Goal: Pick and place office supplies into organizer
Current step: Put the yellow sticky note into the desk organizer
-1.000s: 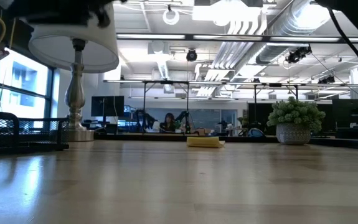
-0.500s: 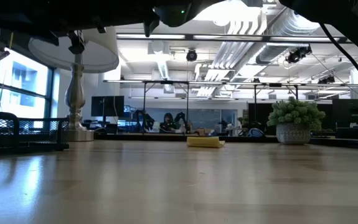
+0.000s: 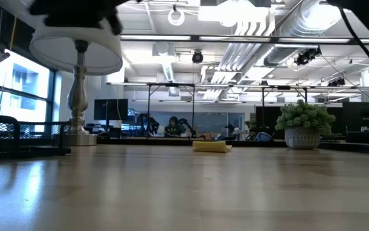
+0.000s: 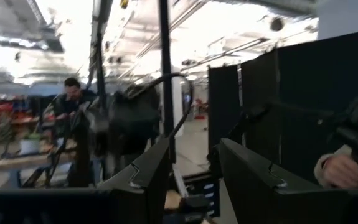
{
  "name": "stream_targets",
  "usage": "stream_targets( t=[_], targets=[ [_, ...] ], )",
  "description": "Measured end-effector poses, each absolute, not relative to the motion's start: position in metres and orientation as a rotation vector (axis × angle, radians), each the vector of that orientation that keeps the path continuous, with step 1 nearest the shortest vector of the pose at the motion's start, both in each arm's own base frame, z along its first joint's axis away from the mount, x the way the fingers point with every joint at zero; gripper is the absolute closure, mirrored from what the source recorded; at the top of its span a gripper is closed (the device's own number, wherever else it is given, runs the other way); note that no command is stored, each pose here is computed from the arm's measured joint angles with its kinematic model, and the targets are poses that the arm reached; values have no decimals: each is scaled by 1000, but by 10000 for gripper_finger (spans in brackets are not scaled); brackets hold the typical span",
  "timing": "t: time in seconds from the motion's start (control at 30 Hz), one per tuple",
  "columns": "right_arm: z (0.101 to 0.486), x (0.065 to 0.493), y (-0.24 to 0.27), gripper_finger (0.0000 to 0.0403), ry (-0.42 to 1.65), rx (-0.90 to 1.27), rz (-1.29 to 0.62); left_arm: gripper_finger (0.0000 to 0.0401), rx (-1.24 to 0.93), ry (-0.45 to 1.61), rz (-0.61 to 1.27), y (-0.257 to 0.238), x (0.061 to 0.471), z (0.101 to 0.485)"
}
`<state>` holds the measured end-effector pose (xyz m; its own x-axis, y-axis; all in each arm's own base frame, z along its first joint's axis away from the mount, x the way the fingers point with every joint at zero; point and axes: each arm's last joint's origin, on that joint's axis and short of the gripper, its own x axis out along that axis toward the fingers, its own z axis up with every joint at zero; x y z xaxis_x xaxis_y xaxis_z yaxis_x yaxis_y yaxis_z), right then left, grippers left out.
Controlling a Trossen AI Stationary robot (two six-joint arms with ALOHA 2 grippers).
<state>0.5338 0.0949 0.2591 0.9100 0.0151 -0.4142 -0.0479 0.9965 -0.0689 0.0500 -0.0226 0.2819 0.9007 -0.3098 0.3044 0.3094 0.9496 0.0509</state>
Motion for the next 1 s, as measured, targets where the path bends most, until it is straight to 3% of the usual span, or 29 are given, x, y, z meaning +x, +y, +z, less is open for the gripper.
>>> stream_targets(
  t=[0.17,0.37,0.6,0.8,1.0],
  targets=[
    [265,509,89,270,666,-136,-54,270,-8,-296,-316,-24,52,281],
    [240,477,77,270,1036,-189,-338,270,-33,-298,-337,-24,52,281],
    [225,437,64,270,1325,-358,-641,270,-44,-297,-341,-24,52,281],
    [183,427,49,270,1479,-330,-561,270,-45,-299,-338,-24,52,282],
    [152,421,28,270,1487,-295,-523,270,-54,-294,-345,-24,52,281]
  ],
)
